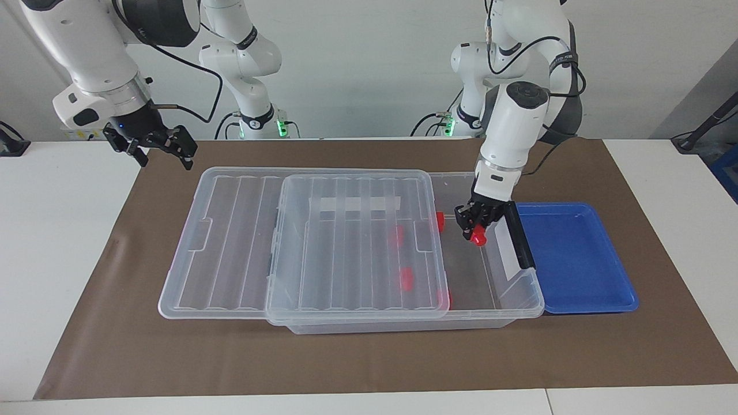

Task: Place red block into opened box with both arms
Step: 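Lift the red block and carry it over the box opening, then lower the red block into the box and open the left gripper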

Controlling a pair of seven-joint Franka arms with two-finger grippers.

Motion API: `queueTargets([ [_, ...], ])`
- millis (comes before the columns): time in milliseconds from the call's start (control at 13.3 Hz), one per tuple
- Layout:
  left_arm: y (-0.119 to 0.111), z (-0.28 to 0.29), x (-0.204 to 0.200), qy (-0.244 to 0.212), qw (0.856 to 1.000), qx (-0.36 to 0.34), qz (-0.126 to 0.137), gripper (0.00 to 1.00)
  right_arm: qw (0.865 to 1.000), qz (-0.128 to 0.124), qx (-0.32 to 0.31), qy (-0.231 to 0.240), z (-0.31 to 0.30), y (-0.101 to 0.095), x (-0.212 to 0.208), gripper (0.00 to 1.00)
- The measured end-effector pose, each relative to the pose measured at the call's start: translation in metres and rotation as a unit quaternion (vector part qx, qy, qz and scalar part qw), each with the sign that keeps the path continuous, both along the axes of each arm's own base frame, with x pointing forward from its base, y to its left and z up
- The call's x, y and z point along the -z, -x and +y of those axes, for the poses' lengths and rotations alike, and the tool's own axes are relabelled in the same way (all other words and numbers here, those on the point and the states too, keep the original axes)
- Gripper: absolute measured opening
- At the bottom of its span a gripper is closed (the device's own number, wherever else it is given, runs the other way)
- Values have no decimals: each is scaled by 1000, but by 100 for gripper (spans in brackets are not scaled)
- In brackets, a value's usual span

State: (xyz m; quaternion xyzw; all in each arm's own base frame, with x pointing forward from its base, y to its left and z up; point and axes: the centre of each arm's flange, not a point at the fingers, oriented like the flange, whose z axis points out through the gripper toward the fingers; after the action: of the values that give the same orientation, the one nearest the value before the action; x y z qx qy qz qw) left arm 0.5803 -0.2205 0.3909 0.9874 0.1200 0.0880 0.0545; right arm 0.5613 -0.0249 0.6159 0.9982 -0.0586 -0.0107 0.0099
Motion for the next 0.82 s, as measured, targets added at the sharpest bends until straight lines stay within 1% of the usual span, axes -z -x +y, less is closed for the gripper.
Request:
queueTargets([
  [300, 5, -14, 42, -37, 998, 38, 15, 35, 1000, 0, 0, 0, 0, 0, 0, 100],
  [449, 3, -14, 60, -36, 998, 42, 13, 35, 1000, 0, 0, 0, 0, 0, 0, 100],
  [824, -1, -7, 80, -33, 999, 36, 11, 35, 1000, 1, 0, 0, 0, 0, 1, 100],
])
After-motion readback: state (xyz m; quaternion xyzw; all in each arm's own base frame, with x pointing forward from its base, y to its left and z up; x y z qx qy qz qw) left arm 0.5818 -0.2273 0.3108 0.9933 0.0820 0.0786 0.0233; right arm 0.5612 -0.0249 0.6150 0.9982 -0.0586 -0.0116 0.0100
